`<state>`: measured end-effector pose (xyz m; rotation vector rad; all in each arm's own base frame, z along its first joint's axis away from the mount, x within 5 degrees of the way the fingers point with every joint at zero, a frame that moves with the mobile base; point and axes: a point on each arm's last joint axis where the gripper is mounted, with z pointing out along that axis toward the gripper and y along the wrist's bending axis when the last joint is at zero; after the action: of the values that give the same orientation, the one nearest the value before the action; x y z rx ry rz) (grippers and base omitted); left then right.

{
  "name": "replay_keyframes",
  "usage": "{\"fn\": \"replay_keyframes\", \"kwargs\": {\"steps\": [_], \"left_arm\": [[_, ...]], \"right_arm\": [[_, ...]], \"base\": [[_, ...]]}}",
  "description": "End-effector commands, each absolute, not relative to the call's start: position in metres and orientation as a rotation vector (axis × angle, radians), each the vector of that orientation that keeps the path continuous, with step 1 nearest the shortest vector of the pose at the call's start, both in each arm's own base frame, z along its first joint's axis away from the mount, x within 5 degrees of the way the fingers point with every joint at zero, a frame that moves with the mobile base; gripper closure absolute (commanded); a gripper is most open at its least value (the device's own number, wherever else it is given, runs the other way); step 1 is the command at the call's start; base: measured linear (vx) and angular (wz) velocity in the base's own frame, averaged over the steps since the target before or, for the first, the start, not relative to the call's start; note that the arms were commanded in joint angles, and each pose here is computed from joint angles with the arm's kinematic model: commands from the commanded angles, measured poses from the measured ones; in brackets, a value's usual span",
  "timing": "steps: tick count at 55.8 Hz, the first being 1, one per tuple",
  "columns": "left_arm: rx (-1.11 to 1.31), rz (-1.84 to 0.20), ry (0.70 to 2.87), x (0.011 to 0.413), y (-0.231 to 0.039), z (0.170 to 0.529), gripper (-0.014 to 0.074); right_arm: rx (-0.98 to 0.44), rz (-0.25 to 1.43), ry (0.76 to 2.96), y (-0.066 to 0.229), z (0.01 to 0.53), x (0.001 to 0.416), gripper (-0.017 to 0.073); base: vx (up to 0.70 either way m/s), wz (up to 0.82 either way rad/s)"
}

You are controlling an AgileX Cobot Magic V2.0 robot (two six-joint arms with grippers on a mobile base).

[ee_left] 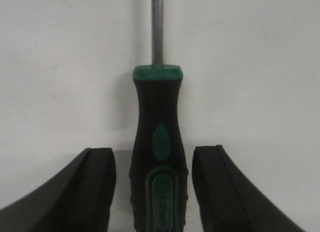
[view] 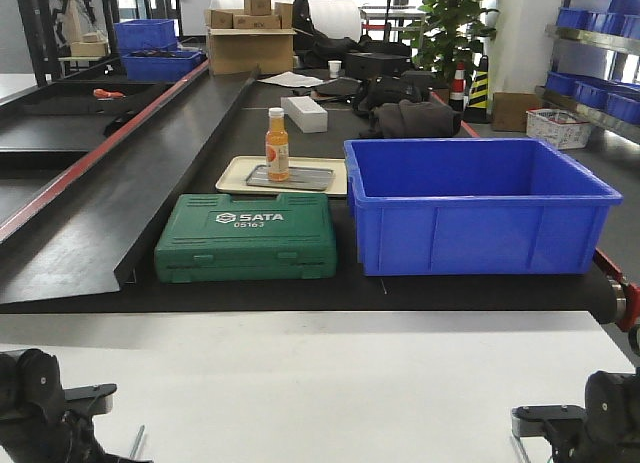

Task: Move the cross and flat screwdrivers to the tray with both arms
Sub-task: 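Lift both held screwdrivers upright off the table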

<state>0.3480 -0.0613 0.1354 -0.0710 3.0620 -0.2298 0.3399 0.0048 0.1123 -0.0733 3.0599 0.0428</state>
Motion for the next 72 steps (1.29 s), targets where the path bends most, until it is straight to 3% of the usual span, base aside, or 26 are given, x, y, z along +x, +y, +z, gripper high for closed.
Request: {"fn": "replay_keyframes", "kwargs": {"steps": [1, 18, 26, 34, 42, 54, 72], "left_arm": [[-0.043, -0.264, 2.994, 0.353, -0.068, 0.154, 0.0123], [-0.031, -0.251, 3.073, 0.352, -0.071, 0.134, 0.0144], [-0.026, -0.247, 3.111, 0.349, -0.071, 0.130, 0.0316], [0.017, -0.200, 3.126, 0.348, -0.068, 0.130, 0.0602], [0.058, -0.160, 3.115, 0.347, -0.066, 0.136, 0.0601], [0.119, -0.178, 2.913, 0.345, -0.068, 0.190, 0.0599], [0.122, -0.222, 2.536, 0.304, -0.061, 0.308, 0.0599]], "right_arm": [[-0.055, 0.061, 2.991, 0.006, 0.126, 0.346, 0.0567], [-0.055, 0.061, 2.990, 0.006, 0.126, 0.346, 0.0567], [-0.050, 0.066, 2.994, 0.007, 0.126, 0.346, 0.0567], [-0.048, 0.069, 2.997, 0.007, 0.126, 0.345, 0.0567], [-0.043, 0.074, 2.990, 0.007, 0.129, 0.345, 0.0567], [-0.014, 0.112, 2.898, 0.010, 0.163, 0.342, 0.0567], [-0.031, 0.153, 2.525, 0.013, 0.286, 0.302, 0.0567]], "base": [[0.00, 0.00], [0.00, 0.00], [0.00, 0.00], [0.00, 0.00], [0.00, 0.00], [0.00, 0.00], [0.00, 0.00]]}}
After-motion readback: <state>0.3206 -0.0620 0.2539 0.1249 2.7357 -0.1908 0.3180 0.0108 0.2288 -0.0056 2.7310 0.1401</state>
